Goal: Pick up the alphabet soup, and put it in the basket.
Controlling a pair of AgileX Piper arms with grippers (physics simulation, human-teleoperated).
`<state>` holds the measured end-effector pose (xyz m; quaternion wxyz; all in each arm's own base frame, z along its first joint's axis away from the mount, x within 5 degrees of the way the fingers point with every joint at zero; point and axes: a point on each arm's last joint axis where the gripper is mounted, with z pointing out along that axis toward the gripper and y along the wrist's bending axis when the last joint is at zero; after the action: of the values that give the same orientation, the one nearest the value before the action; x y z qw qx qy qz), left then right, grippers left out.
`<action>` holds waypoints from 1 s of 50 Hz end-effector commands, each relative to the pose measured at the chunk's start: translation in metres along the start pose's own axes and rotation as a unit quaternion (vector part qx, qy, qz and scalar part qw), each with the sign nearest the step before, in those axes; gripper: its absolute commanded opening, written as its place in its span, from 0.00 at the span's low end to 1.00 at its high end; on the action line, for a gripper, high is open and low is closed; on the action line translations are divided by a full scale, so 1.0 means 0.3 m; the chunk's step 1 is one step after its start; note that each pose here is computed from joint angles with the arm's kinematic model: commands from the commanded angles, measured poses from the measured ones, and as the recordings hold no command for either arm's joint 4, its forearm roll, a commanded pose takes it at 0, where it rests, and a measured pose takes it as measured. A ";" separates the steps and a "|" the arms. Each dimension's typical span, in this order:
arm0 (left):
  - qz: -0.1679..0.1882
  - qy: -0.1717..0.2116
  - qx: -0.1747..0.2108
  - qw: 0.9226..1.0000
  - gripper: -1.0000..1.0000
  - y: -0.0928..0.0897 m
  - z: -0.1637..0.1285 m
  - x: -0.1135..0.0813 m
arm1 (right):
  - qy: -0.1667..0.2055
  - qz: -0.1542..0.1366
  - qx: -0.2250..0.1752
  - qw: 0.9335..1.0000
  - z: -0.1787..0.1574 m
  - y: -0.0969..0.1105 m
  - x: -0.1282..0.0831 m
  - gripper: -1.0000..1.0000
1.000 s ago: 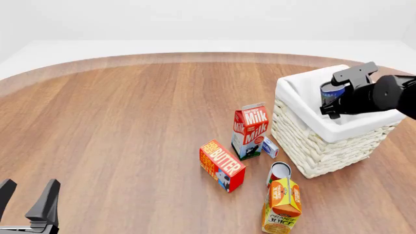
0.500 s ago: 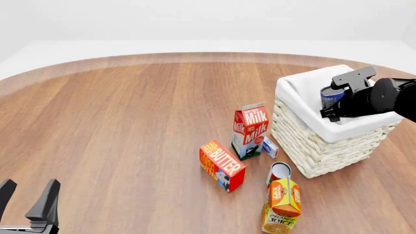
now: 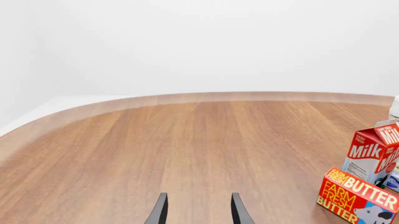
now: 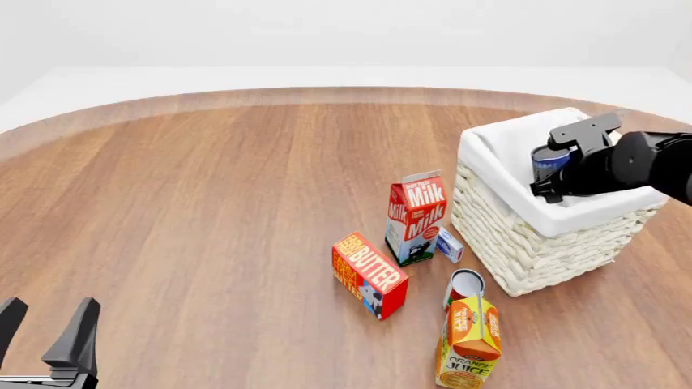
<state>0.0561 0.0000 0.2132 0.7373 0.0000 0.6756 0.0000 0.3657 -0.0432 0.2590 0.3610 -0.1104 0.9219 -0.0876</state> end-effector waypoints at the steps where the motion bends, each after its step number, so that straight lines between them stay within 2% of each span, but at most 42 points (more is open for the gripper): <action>1: 0.000 0.000 0.000 1.000 1.00 0.000 0.000 0.000 | 0.016 0.013 -0.008 1.000 0.028 0.017 0.025 0.00; 14: 0.000 0.000 0.000 1.000 1.00 0.000 0.000 0.000 | 0.012 0.019 -0.001 1.000 0.019 -0.004 0.020 0.00; 15: 0.000 0.000 0.000 1.000 1.00 0.000 0.000 0.000 | 0.008 0.022 0.003 1.000 0.018 -0.016 0.017 1.00; 37: 0.000 0.000 0.000 1.000 1.00 0.000 0.000 0.000 | -0.001 0.029 0.008 1.000 -0.011 -0.024 0.012 1.00; 50: 0.000 0.000 0.000 1.000 1.00 0.000 0.000 0.000 | -0.019 0.036 0.014 0.999 -0.057 -0.031 -0.005 1.00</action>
<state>0.0561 0.0000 0.2132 0.7373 0.0000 0.6756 0.0000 0.3605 -0.0499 0.2670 0.3737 -0.0780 0.9204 -0.0841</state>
